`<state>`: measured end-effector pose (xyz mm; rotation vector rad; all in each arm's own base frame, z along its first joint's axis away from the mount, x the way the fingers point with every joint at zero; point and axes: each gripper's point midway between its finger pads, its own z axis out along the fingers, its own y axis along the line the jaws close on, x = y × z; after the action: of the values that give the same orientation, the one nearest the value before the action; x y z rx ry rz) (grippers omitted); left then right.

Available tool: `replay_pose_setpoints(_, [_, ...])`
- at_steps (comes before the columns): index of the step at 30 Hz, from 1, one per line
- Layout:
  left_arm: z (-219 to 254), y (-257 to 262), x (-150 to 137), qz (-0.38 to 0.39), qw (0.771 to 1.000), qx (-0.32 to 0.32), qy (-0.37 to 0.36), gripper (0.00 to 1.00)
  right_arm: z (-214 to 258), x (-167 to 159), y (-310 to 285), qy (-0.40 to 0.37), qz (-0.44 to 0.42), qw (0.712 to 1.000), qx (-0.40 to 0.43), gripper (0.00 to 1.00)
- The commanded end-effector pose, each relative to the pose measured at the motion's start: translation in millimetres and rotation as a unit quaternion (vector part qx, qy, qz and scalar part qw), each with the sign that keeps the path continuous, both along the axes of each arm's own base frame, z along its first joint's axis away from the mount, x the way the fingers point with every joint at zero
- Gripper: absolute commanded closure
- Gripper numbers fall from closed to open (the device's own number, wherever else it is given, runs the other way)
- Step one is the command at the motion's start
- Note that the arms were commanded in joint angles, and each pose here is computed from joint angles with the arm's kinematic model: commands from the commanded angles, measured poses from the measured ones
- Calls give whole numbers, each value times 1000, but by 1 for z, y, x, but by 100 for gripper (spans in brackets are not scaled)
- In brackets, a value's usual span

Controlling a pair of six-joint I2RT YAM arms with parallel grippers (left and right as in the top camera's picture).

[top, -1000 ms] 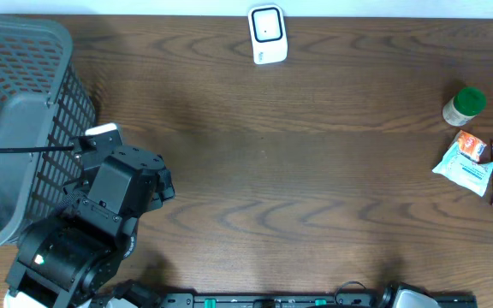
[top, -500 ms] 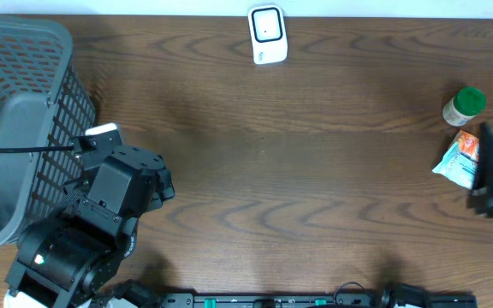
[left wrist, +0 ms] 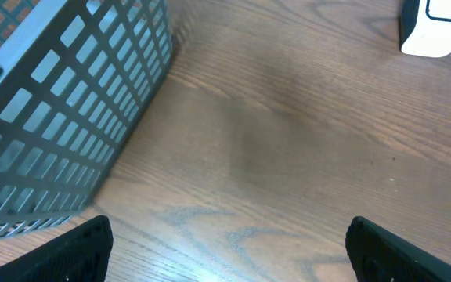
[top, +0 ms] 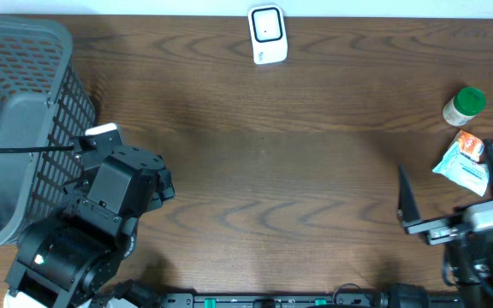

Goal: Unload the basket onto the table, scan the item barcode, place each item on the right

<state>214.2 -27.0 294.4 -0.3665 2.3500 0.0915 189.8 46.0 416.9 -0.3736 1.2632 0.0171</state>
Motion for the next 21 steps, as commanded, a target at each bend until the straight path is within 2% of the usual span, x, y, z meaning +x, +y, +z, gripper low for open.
replay_pose_setpoints(1, [3, 4, 0, 5, 1000, 7, -5, 5, -23, 0, 3, -11, 7, 1000, -3, 1])
replay_pose_setpoints(10, [3, 4, 0, 5, 1000, 7, -4, 5, -77, -2, -8, -30, -26, 999, 5, 1])
replay_pose_setpoints(21, [3, 4, 0, 5, 1000, 7, -4, 4, -132, 29, -17, 5, -49, 999, 18, 1])
